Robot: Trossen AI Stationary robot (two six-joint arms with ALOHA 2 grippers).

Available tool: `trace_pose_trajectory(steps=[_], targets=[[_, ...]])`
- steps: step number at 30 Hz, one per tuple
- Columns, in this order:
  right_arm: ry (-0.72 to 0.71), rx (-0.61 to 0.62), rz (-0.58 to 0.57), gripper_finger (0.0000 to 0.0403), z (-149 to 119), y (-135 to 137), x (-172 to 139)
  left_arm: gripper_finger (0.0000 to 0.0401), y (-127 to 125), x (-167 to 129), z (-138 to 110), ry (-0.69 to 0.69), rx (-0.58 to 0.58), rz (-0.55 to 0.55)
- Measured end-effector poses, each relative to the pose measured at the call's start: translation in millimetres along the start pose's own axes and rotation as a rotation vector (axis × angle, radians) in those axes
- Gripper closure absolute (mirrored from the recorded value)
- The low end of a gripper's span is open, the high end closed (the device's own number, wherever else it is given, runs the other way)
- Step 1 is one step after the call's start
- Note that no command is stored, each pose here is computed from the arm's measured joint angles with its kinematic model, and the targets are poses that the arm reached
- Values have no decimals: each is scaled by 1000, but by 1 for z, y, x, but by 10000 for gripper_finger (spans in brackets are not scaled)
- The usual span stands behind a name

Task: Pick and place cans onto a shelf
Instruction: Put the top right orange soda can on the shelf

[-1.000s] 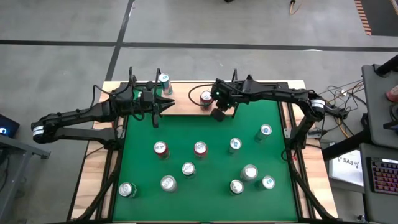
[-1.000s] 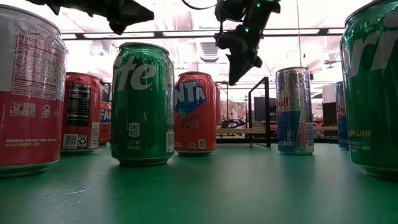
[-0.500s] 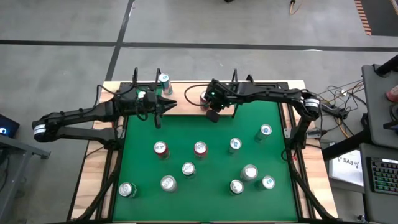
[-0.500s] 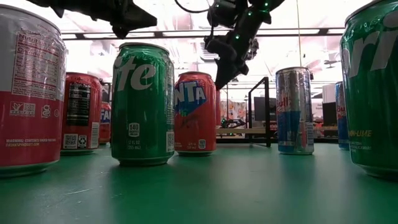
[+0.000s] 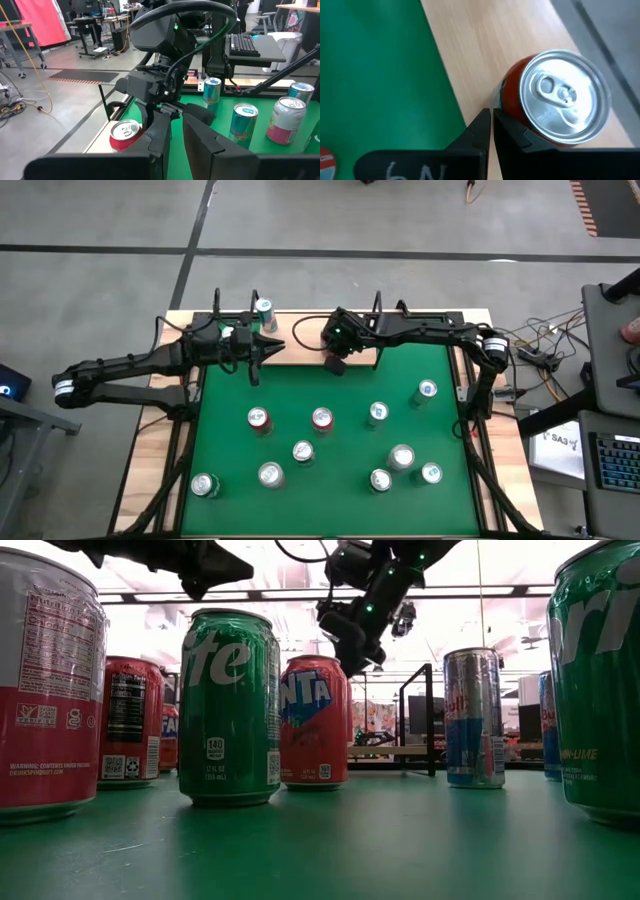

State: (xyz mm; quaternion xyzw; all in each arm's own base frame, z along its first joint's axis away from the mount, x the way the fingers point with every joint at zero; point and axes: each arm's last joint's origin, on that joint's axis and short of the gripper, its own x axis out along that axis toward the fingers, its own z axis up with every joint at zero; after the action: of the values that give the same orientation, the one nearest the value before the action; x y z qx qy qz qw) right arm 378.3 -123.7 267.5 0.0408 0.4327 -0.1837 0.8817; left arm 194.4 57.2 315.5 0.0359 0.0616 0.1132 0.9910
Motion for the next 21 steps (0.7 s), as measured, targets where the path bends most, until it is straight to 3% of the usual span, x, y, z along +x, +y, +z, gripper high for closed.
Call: trace_pose_trajectory(steps=[21], targets=[[106, -16, -20, 390, -10, -12, 1, 365, 0, 0, 2, -17, 49, 2]])
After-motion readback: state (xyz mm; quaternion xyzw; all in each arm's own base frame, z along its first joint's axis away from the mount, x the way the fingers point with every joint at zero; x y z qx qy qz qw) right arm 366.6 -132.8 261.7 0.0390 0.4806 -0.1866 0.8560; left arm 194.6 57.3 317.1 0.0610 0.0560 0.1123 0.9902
